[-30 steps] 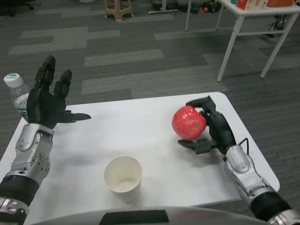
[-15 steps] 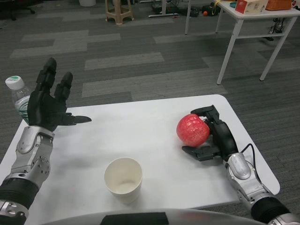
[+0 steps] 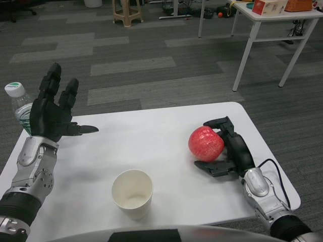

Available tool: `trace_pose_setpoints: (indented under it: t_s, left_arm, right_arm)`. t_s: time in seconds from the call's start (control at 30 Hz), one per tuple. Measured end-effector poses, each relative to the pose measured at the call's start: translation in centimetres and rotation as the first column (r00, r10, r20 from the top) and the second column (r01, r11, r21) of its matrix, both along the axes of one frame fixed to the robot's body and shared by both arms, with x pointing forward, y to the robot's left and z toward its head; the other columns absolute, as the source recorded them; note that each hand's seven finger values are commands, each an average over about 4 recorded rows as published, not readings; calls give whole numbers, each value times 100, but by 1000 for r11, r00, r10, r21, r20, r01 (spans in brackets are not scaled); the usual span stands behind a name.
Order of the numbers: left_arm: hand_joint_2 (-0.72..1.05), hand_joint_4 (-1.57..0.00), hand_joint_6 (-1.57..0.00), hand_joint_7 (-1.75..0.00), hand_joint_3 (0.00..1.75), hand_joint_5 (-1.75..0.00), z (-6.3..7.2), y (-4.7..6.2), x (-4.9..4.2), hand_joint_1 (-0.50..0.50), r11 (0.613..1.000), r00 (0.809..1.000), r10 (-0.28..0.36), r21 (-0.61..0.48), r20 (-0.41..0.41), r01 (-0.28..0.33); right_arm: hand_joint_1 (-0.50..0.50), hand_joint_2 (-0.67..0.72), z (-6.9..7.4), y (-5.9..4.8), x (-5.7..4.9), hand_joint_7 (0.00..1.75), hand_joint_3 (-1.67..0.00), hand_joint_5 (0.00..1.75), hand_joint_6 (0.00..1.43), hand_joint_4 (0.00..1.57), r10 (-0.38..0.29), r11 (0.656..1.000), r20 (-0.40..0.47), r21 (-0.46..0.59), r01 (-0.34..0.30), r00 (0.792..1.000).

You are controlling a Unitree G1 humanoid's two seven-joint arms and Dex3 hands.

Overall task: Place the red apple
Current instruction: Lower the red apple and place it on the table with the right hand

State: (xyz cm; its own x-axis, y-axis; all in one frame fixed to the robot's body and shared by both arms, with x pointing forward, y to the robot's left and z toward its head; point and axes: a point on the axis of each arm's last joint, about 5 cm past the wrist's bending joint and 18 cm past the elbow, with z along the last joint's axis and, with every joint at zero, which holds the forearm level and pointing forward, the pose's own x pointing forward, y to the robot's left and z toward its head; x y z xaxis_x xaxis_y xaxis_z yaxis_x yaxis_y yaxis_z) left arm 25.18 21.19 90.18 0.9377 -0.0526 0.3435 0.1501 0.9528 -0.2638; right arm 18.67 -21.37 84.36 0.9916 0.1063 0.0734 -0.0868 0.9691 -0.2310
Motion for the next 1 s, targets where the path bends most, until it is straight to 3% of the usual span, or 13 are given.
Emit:
trace_pose_setpoints:
  t_s: [0.1, 0.23, 0.4, 0.57, 1.0]
  left_arm:
    - [7, 0, 0, 0, 0, -21, 0, 0, 0, -50, 1000, 1000, 0, 0, 0, 0]
    - [3, 0, 0, 0, 0, -21, 0, 0, 0, -50, 1000, 1000, 0, 0, 0, 0]
    - [3, 0, 0, 0, 0, -21, 0, 0, 0, -50, 1000, 1000, 0, 0, 0, 0]
    - [3, 0, 0, 0, 0, -21, 0, 0, 0, -50, 1000, 1000, 0, 0, 0, 0]
    - [-2, 0, 0, 0, 0, -21, 0, 1, 0, -50, 1000, 1000, -1, 0, 1, 1]
  right_arm:
    - [-33, -45, 1, -2, -1, 105, -75, 19, 0, 0, 7, 1000, -1, -7, -7, 1000]
    - [-40, -40, 2, -7, -1, 79, -67, 0, 0, 0, 13, 1000, -2, -12, -13, 1000]
    - [-46, -32, 5, -15, -1, 66, -56, 0, 0, 0, 25, 1000, -5, -17, -25, 1000]
    - [-46, -26, 7, -15, -1, 52, -48, 0, 0, 0, 41, 999, -4, -28, -41, 999]
    - [-46, -22, 15, -21, 0, 42, -48, 0, 0, 0, 53, 998, 0, -34, -53, 999]
